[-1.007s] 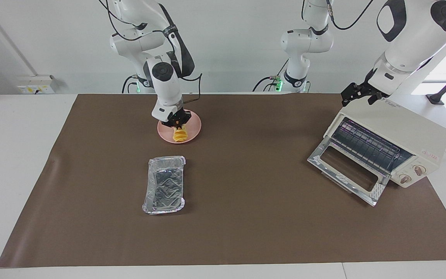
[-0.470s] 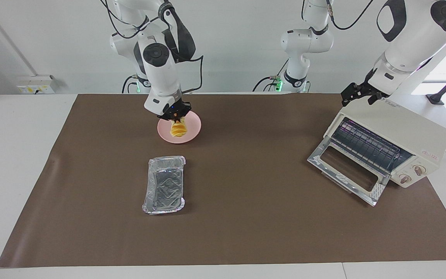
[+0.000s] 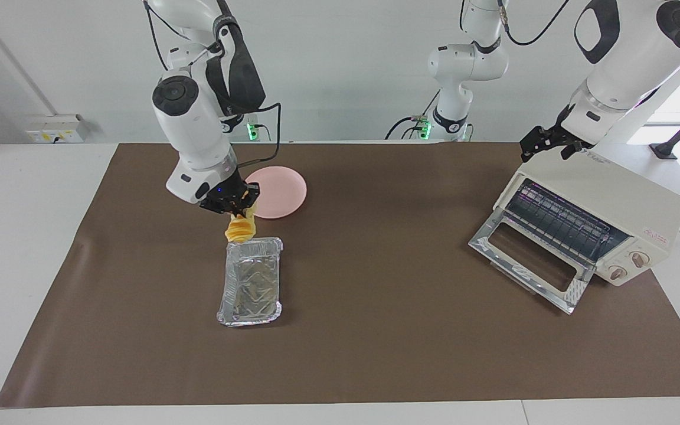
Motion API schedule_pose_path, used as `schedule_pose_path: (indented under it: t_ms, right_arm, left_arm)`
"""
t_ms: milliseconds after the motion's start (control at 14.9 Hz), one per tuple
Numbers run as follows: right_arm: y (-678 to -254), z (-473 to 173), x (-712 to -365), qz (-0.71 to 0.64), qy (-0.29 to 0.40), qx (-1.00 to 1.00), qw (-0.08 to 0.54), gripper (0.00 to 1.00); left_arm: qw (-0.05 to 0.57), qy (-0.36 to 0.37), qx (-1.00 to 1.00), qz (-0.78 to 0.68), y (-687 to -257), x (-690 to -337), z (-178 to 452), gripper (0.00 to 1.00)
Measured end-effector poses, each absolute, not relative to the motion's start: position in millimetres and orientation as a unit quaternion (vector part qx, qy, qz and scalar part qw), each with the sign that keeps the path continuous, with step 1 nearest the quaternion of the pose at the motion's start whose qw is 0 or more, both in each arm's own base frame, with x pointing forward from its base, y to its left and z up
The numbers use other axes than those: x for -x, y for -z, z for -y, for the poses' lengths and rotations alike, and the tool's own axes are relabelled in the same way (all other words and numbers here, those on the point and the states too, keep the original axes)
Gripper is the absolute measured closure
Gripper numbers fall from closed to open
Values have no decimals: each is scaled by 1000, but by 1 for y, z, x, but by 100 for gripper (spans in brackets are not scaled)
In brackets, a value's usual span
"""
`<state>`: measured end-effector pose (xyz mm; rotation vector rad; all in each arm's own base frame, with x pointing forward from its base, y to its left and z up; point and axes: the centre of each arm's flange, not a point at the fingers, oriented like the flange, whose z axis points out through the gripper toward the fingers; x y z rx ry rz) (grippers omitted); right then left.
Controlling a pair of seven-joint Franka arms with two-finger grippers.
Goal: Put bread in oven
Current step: 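Carry the bread with the right gripper and lower it into the foil tray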
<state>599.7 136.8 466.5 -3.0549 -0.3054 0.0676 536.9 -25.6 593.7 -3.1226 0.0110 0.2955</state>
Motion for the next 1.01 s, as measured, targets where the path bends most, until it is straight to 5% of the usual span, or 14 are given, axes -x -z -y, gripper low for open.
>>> schedule_pose_path:
  t_ms: [537, 1007]
  right_arm:
    - [-364, -141, -670, 90, -35, 995, 35, 91]
    - [-346, -147, -682, 90, -6, 995, 38, 91]
  left_arm:
    - [3, -94, 996, -3, -594, -537, 26, 0]
    - [3, -94, 996, -3, -594, -537, 26, 0]
